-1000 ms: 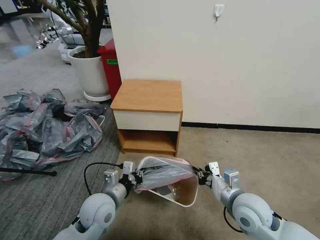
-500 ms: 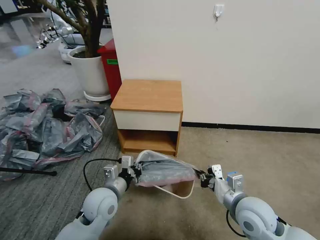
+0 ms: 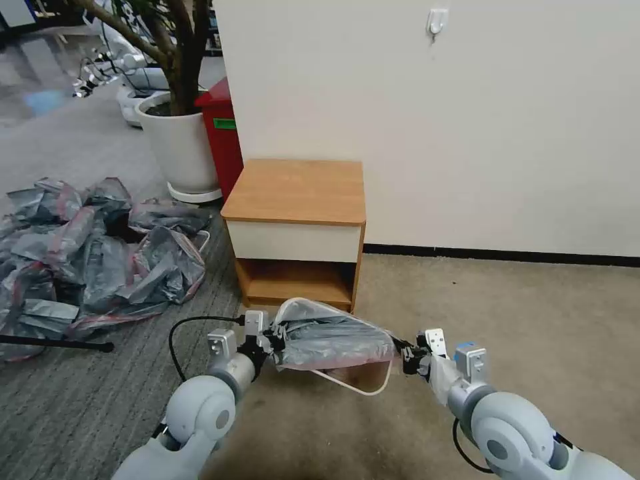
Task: Pick up the garbage bag from the table and place it over the trash can.
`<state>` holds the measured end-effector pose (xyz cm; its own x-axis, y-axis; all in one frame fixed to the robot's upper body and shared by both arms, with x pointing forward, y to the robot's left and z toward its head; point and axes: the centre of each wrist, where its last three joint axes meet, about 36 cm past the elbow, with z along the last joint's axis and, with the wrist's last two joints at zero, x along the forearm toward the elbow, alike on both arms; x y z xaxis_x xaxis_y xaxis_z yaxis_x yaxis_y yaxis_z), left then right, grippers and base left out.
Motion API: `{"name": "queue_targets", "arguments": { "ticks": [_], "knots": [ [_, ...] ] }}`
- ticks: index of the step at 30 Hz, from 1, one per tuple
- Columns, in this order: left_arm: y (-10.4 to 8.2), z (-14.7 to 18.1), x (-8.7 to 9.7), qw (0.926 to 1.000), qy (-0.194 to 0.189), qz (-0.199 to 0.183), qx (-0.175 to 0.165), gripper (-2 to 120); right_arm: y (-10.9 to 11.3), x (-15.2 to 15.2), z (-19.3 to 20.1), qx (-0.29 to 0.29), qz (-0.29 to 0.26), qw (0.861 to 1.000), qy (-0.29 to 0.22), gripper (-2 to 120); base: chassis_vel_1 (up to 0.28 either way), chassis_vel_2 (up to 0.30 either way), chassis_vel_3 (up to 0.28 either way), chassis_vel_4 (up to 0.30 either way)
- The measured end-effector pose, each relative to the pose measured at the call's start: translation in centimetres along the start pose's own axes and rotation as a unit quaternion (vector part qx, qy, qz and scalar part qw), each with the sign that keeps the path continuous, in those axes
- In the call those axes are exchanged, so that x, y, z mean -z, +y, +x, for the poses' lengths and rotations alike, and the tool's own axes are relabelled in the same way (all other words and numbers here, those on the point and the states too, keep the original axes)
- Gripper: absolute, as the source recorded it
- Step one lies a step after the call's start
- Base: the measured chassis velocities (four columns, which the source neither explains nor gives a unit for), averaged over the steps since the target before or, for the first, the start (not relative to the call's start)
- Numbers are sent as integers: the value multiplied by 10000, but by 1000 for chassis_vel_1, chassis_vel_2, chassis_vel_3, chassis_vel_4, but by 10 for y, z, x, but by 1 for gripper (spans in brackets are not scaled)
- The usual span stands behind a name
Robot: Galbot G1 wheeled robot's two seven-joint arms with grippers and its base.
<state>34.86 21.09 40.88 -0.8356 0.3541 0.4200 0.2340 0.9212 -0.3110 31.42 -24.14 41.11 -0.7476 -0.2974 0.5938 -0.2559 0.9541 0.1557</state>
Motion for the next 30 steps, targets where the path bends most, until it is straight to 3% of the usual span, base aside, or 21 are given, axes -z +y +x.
{"name": "queue_targets", "arguments": {
  "ticks": [13,30],
  "knots": [
    [-5,-5,-1,9999,-28,110,-14,3,9,-3,2,-13,-78,10000,-60,0,0,0,0,0],
    [1,-11,-4,9999,32,152,70,3,1,5,10,-259,281,9982,-463,64,0,0,0,0]
  ]
}}
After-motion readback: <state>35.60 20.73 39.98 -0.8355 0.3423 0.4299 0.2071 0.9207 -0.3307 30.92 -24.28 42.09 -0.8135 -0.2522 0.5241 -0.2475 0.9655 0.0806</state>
